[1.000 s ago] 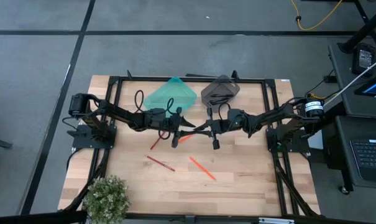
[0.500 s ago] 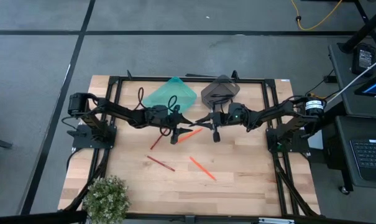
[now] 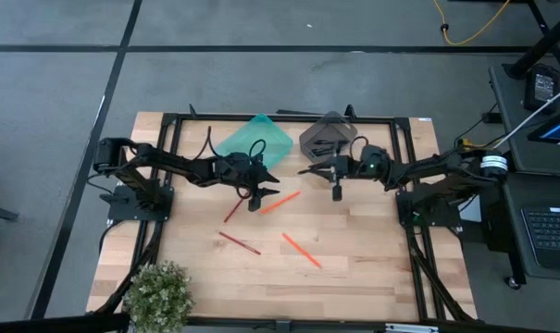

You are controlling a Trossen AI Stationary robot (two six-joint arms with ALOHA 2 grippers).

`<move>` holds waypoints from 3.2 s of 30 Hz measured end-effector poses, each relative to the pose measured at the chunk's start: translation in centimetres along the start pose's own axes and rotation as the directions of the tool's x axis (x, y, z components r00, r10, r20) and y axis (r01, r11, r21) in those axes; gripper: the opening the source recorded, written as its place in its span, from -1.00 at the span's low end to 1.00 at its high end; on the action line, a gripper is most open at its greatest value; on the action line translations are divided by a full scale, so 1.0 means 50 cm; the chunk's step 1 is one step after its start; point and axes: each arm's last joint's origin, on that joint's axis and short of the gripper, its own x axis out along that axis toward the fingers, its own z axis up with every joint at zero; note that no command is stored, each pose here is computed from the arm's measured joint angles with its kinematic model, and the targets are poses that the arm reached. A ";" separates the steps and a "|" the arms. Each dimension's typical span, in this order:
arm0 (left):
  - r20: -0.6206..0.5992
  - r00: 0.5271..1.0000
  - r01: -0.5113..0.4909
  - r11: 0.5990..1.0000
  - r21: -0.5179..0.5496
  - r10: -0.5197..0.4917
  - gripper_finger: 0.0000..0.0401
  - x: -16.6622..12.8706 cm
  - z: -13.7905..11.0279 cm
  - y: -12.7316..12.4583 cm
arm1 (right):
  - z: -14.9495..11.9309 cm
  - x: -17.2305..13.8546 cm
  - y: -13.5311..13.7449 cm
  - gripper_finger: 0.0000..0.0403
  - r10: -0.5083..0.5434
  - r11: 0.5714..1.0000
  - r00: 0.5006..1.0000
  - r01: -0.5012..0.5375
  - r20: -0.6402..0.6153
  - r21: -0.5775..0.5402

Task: Sort pens & pencils
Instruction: Put the black pen into the gray bin, then put the bottom red pencil into the green bin

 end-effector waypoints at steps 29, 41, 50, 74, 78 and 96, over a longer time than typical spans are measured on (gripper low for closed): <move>0.021 1.000 -0.002 1.000 0.018 0.002 -0.20 -0.001 0.005 0.000 | -0.022 -0.101 -0.066 -0.82 -0.538 0.840 0.829 0.514 -0.153 -0.171; 0.029 1.000 -0.003 1.000 0.019 0.002 -0.20 -0.001 0.006 0.000 | -0.023 -0.073 -0.079 -0.82 -0.512 0.842 0.809 0.404 -0.290 -0.358; 0.049 0.999 -0.004 1.000 0.021 0.003 -0.20 -0.001 0.010 0.000 | -0.047 -0.038 -0.097 -0.82 -0.553 0.808 0.716 0.338 -0.425 -0.482; 0.048 0.999 -0.004 1.000 0.021 0.003 -0.20 -0.001 0.010 0.000 | -0.084 -0.024 -0.123 -0.82 -0.535 0.829 0.674 0.301 -0.509 -0.472; 0.048 0.999 -0.004 1.000 0.020 0.003 -0.20 -0.001 0.010 0.000 | -0.084 -0.024 -0.123 -0.82 -0.535 0.830 0.674 0.303 -0.510 -0.469; 0.047 0.999 -0.004 1.000 0.018 0.003 -0.20 -0.001 0.010 0.001 | -0.068 -0.018 -0.129 -0.28 -0.566 0.805 0.703 0.358 -0.430 -0.474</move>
